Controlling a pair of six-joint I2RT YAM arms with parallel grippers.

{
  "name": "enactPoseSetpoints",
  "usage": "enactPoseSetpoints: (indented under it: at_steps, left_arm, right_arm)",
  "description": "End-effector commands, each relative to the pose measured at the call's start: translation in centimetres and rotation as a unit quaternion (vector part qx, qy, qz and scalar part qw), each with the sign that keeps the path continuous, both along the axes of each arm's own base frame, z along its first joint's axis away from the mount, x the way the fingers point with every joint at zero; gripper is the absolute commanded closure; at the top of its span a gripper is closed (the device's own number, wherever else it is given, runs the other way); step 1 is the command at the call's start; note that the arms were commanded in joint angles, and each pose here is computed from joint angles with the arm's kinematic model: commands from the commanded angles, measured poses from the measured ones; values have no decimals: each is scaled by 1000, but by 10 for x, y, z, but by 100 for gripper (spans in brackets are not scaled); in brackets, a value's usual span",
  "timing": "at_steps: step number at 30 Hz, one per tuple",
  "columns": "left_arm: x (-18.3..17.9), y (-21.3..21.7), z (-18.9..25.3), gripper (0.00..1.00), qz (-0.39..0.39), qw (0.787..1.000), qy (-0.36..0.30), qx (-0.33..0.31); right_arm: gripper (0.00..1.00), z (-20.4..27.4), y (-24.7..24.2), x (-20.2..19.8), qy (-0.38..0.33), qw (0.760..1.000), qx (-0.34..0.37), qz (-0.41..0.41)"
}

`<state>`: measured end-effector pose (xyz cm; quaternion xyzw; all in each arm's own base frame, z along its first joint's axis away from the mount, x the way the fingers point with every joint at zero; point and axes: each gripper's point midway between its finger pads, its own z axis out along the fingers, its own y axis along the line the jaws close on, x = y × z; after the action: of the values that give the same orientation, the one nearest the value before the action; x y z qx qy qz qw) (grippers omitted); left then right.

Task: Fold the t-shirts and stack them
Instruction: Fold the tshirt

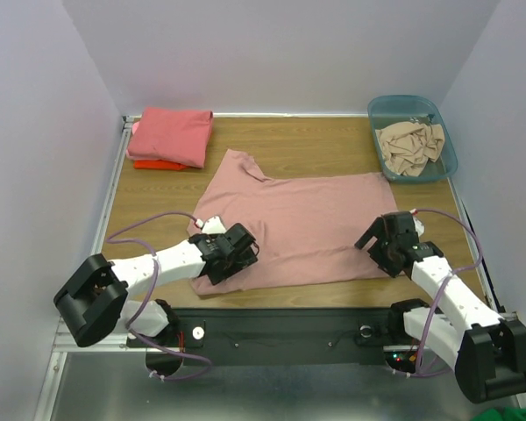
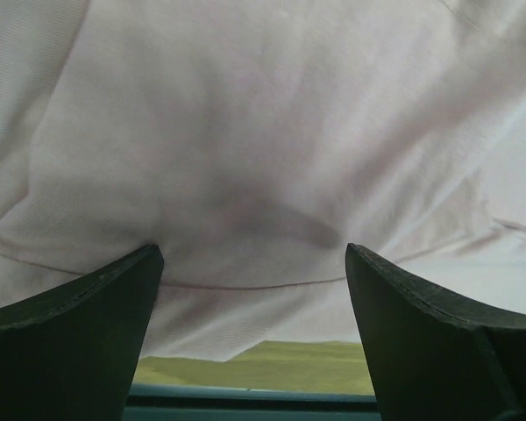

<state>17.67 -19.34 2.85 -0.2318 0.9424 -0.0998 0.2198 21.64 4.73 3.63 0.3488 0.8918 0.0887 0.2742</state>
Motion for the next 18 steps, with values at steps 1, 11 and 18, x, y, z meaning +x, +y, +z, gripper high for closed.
enactPoseSetpoints:
  at_steps: [1, 11, 18]
  left_arm:
    - [-22, 40, 0, 2, 34, 996, 35, 72]
    - [98, -1, 120, 2, 0, 984, -153, 96]
    - [238, 1, 144, 2, -3, 979, -178, 105]
  right_arm:
    - [0, 37, -3, 11, -31, 999, -17, 12]
    - [0, 135, -7, 73, -138, 988, -59, 27]
    - [0, 145, -5, 125, -142, 984, -95, 45]
